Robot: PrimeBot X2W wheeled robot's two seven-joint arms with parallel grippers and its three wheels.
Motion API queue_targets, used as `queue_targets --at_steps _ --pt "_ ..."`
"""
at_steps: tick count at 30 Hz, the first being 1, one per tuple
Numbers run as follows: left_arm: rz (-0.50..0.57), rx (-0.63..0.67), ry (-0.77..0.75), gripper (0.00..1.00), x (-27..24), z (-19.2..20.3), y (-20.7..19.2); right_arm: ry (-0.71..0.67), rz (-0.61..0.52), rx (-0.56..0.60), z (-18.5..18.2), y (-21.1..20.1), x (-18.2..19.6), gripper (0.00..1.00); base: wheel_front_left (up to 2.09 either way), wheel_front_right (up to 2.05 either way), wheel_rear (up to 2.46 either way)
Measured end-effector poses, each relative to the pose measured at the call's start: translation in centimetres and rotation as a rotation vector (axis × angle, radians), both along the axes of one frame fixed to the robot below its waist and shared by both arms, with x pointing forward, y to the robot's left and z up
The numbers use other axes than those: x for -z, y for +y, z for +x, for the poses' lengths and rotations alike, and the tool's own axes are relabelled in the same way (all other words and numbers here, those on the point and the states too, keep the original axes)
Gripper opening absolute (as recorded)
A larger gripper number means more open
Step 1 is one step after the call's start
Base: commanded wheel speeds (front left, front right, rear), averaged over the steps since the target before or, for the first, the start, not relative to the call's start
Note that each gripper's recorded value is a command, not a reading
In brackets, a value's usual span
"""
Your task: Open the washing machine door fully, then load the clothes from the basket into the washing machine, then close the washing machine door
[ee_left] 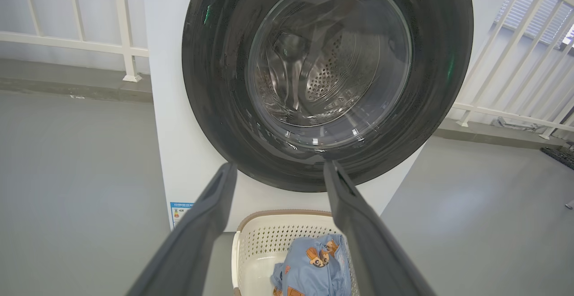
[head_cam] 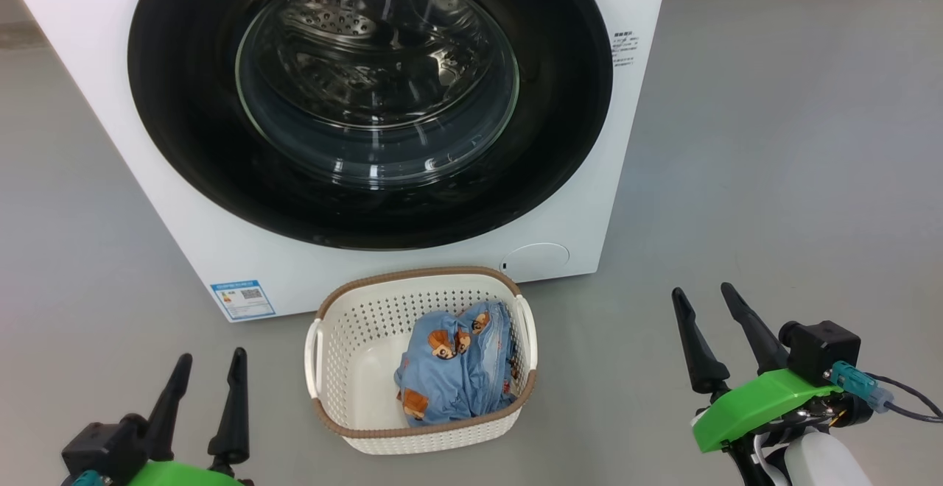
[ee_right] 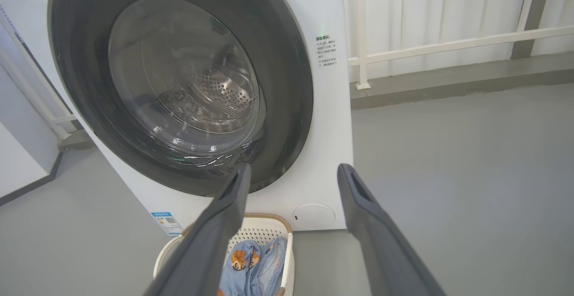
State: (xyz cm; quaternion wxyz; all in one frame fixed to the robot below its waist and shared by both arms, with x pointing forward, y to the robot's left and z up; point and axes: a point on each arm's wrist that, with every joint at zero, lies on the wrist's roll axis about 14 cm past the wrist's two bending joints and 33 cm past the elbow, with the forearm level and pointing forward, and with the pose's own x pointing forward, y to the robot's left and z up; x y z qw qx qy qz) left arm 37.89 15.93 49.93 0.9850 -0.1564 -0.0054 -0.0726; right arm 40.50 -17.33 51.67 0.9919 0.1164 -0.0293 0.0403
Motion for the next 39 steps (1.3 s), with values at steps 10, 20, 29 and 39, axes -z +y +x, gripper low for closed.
queue_targets --at_steps 10,20,29,39 --pt "0.111 0.000 -0.040 1.00 -0.5 0.1 0.2 -0.033 -0.111 -0.019 0.3 0.5 -0.6 1.00 0.00 0.00 0.00" --pt "0.195 -0.027 -0.044 1.00 -0.1 0.0 1.2 -0.055 -0.188 -0.001 0.8 -0.1 -1.1 1.00 0.00 0.00 0.00" --pt "0.197 -0.061 -0.032 1.00 0.3 0.0 2.0 -0.051 -0.196 0.047 0.8 -1.6 -1.1 1.00 0.00 0.00 0.00" --pt "0.180 -0.091 -0.026 1.00 0.3 0.1 2.5 -0.043 -0.191 0.050 0.7 -1.6 -0.8 1.00 0.00 0.00 0.00"
